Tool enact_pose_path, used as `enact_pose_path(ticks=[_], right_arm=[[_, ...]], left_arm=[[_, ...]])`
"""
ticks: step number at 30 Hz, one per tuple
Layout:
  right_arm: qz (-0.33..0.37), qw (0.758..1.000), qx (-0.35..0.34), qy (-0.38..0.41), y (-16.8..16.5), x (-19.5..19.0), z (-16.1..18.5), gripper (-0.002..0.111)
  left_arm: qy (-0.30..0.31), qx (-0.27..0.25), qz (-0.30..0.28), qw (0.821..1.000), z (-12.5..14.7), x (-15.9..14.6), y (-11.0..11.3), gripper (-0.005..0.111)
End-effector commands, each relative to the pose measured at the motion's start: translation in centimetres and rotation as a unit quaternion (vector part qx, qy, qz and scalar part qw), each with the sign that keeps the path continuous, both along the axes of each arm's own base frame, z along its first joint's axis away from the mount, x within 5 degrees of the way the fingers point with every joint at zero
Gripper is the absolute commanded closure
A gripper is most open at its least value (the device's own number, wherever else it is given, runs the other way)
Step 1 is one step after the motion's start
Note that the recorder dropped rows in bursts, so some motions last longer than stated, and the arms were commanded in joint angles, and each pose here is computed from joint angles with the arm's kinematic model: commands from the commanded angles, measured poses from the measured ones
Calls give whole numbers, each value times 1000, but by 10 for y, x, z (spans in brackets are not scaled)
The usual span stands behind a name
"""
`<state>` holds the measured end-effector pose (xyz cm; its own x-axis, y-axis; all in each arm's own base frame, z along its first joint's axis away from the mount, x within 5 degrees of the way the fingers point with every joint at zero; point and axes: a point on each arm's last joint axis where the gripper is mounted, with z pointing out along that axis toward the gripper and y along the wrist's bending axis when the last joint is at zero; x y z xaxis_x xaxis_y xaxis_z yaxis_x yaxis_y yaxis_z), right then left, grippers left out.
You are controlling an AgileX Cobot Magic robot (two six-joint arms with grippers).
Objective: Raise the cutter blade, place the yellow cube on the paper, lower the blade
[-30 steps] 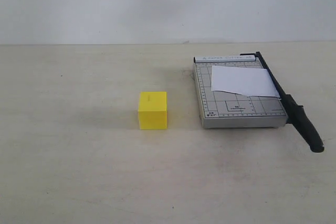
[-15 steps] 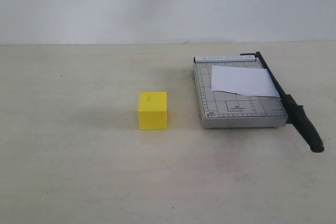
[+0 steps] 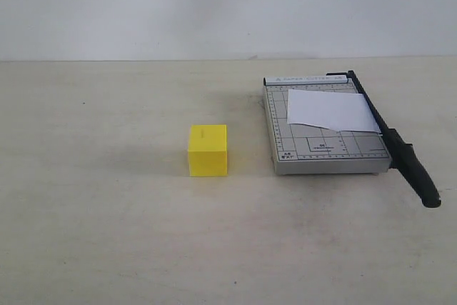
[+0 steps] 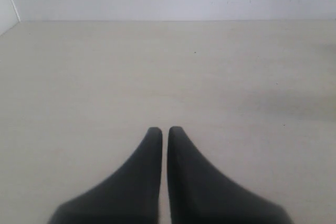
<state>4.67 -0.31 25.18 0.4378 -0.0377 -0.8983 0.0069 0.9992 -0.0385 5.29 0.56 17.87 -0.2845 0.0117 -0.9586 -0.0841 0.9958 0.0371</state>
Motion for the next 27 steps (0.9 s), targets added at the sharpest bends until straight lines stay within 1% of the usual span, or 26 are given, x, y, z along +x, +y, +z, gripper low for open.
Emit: enact_pose_path(ticks=[1, 4, 6, 7, 8, 9, 10, 11, 12, 13, 15, 17, 18, 19, 20, 22, 23, 25, 26, 27], right_arm=[[-43, 998, -18, -36, -5, 2, 23, 109], [-43, 999, -22, -17, -3, 20, 57, 109], [-53, 998, -40, 6, 0, 43, 81, 109], [-66, 994, -76, 38, 2, 69, 94, 109], [-71, 990, -101, 70, 4, 85, 98, 109], [-62, 981, -127, 130, 9, 113, 102, 109], [-42, 973, -136, 183, 13, 130, 100, 109], [3, 956, -134, 261, 20, 152, 94, 109], [33, 944, -121, 306, 24, 165, 91, 109], [80, 916, -104, 380, 28, 182, 84, 109], [108, 879, -67, 459, 24, 198, 76, 109], [94, 841, -45, 530, 11, 210, 69, 109], [50, 796, -37, 602, -5, 219, 59, 109], [23, 767, -28, 640, -14, 220, 53, 109], [-14, 715, -13, 699, -24, 219, 42, 109], [-20, 671, -10, 741, -25, 217, 30, 109], [-11, 668, -11, 744, -24, 218, 28, 109], [29, 666, -20, 745, -18, 219, 26, 106], [46, 666, -33, 744, -16, 219, 26, 104], [67, 663, -48, 744, -14, 220, 24, 99]], left_arm=[[-9, -3, 2, 1000, 2, 0, 0, 102], [-9, -3, 2, 1000, 2, 0, 0, 102], [-9, -3, 2, 1000, 2, 0, 0, 102], [-9, -3, 2, 1000, 2, 0, 0, 102], [-9, -3, 2, 1000, 2, 0, 0, 102], [-9, -3, 2, 1000, 2, 0, 0, 102], [-9, -3, 2, 1000, 2, 0, 0, 102], [-9, -3, 2, 1000, 2, 0, 0, 102], [-9, -3, 2, 1000, 2, 0, 0, 102], [-9, -3, 2, 1000, 2, 0, 0, 102], [-9, -3, 2, 1000, 2, 0, 0, 102], [-9, -3, 2, 1000, 2, 0, 0, 102], [-9, -3, 2, 1000, 2, 0, 0, 102], [-9, -3, 2, 1000, 2, 0, 0, 102], [-9, -3, 2, 1000, 2, 0, 0, 102], [-9, -3, 2, 1000, 2, 0, 0, 102], [-9, -3, 2, 1000, 2, 0, 0, 102], [-9, -3, 2, 1000, 2, 0, 0, 102], [-9, -3, 2, 1000, 2, 0, 0, 102], [-9, -3, 2, 1000, 2, 0, 0, 102]])
